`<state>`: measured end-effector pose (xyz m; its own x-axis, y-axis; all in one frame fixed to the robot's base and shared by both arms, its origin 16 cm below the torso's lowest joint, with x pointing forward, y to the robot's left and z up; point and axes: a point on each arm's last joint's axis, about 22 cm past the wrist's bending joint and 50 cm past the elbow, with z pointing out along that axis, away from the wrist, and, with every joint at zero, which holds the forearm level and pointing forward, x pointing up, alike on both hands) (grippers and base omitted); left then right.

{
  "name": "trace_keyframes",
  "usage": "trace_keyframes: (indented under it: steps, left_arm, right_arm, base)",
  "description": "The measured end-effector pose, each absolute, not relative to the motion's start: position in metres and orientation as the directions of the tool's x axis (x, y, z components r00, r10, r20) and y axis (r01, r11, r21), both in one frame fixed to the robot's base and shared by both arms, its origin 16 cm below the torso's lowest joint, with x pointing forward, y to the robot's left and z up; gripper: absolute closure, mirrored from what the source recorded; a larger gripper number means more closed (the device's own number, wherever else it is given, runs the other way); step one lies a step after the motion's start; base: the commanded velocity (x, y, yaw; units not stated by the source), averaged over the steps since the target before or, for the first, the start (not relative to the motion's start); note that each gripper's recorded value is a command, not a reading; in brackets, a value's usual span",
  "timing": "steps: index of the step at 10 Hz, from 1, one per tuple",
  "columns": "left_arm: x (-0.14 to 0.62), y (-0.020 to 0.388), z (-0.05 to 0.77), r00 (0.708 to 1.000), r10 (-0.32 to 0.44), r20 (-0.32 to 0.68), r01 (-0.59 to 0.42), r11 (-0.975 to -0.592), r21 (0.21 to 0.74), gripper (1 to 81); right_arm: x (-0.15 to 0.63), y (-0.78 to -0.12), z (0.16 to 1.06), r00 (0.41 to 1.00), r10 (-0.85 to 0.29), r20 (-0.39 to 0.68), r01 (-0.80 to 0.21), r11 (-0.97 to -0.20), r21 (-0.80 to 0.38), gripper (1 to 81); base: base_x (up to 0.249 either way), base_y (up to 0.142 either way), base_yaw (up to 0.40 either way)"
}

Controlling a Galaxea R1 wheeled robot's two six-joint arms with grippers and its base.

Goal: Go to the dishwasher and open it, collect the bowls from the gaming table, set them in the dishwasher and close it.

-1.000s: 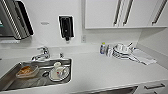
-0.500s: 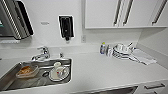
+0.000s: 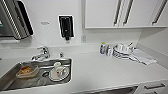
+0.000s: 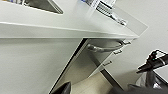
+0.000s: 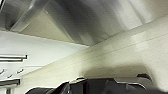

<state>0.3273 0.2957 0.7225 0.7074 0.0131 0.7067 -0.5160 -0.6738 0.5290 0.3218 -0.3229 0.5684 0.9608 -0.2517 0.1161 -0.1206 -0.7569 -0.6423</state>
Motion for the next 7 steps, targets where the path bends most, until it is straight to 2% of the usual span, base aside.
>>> trace_keyframes:
  steps: [3, 7]
  left_arm:
    - [0.329, 0.278, 0.725, 0.720, 0.000, 0.694, -0.541, -0.627, 0.561, 1.0]
    - [0.330, 0.275, 0.725, 0.720, 0.001, 0.694, -0.545, -0.618, 0.566, 1.0]
  right_arm:
    - [0.335, -0.319, 0.576, 0.949, -0.309, 0.070, -0.189, -0.730, -0.657, 1.0]
    - [0.383, -0.314, 0.607, 0.930, -0.362, 0.062, -0.226, -0.697, -0.681, 1.0]
  base:
    - [0.000, 0.000, 0.000]
    - [0.000, 0.000, 0.000]
